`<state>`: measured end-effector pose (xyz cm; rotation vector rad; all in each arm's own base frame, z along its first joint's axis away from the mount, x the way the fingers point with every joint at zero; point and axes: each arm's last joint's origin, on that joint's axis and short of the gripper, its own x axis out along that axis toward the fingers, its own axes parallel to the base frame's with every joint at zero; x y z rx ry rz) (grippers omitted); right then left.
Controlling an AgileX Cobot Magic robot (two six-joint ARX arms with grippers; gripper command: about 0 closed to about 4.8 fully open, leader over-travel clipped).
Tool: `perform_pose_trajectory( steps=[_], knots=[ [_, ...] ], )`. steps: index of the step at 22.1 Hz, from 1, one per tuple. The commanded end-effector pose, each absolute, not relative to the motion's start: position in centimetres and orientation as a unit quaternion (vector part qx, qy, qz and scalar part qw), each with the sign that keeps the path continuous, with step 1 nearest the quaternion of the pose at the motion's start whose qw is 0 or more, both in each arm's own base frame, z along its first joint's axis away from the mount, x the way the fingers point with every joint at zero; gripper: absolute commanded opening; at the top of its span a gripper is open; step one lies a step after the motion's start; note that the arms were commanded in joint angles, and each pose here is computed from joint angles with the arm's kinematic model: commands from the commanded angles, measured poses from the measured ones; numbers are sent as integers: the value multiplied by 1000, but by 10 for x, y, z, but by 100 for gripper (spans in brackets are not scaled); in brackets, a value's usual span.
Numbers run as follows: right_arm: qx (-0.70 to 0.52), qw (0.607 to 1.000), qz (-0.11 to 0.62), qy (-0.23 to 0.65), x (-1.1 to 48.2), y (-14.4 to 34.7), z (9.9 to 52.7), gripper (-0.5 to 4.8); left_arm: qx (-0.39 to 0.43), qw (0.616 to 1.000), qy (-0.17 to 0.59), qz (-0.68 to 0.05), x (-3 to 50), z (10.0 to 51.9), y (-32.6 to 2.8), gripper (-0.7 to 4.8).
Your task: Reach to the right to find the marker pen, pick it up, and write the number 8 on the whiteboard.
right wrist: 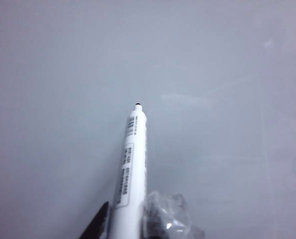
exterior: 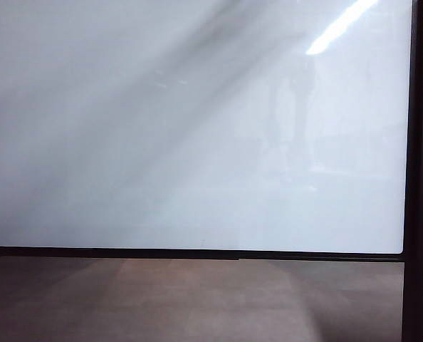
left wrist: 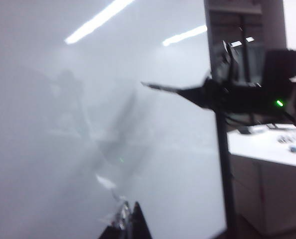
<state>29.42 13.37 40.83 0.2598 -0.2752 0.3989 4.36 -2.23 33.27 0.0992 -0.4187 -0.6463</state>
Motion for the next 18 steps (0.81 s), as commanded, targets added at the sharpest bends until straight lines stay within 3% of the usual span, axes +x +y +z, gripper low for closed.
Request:
perform_pose_trajectory(
  steps=[1,18],
  knots=[
    [132,960,191,-155,298,135,410,-5,48,926,-187,-325,46,331,-23,-5],
    [129,966,178,-134,312,140,399,-5,49,924,-197,-323,46,333,-23,-5]
  ],
)
